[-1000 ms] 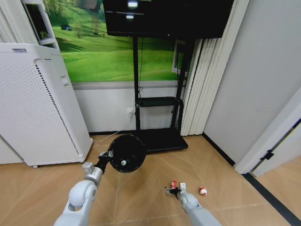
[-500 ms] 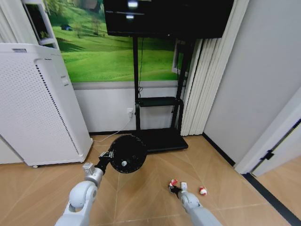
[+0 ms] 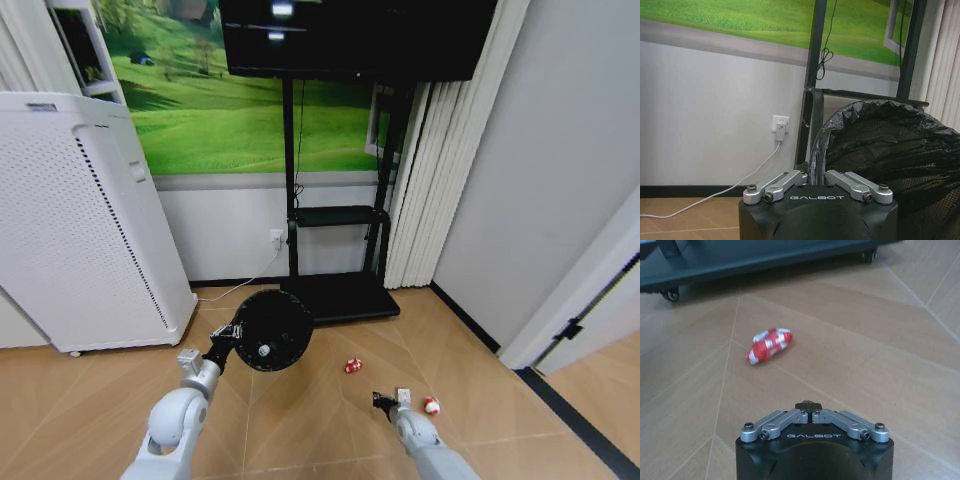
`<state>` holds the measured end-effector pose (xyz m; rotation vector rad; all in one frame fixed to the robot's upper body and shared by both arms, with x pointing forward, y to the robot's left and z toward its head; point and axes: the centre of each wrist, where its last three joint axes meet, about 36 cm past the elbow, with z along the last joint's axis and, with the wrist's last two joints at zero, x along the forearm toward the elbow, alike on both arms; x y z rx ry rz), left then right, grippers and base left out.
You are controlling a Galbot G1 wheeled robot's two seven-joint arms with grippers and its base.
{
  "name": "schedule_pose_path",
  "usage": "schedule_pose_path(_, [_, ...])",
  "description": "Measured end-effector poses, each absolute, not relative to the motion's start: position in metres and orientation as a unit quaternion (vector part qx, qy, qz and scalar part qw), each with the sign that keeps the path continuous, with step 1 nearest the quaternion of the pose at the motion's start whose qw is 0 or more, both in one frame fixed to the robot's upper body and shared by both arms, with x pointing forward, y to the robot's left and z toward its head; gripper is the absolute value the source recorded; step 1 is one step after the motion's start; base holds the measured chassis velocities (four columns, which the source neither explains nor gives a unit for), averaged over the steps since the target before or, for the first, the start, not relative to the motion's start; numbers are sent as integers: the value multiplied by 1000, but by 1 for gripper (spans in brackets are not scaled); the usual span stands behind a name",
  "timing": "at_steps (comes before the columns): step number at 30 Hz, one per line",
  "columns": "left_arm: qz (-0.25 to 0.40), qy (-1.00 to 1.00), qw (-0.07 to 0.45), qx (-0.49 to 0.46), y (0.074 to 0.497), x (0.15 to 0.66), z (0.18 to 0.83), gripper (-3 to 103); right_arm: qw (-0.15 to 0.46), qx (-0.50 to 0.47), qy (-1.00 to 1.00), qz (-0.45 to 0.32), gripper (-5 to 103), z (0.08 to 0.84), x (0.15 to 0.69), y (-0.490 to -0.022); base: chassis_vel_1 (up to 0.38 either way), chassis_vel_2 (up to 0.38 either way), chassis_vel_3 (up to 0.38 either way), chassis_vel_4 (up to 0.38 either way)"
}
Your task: Pick up the trash bin and place the garbage on the floor into it.
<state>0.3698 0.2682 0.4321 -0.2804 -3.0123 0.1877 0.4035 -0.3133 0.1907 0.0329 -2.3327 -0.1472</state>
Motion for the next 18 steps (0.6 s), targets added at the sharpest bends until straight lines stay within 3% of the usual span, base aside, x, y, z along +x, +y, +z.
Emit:
schedule_pose_path(5, [62, -993, 54, -89, 269, 370, 433, 4, 379, 18, -924, -51, -3, 195, 406, -318, 0, 0, 0, 0])
schedule_pose_path(8, [66, -993, 54, -78, 272, 370, 432, 4, 354, 31, -934, -20, 12, 203, 411, -328, 0, 0, 0, 0])
schedule_pose_path(9, [66, -993, 54, -78, 272, 370, 432, 4, 354, 31, -934, -20, 12, 203, 411, -328, 0, 0, 0, 0])
schedule_pose_path(15, [85, -994, 71, 26, 304, 379, 424, 4, 273, 51, -961, -7, 39, 239, 418, -346, 0, 0, 0, 0])
schedule_pose_path(17, [88, -992, 81, 36, 305, 380, 424, 4, 269, 52, -962, -6, 39, 242, 419, -349, 0, 0, 0, 0])
schedule_pose_path(18, [94, -991, 90, 43, 306, 381, 424, 4, 267, 53, -962, -5, 44, 244, 420, -353, 0, 0, 0, 0])
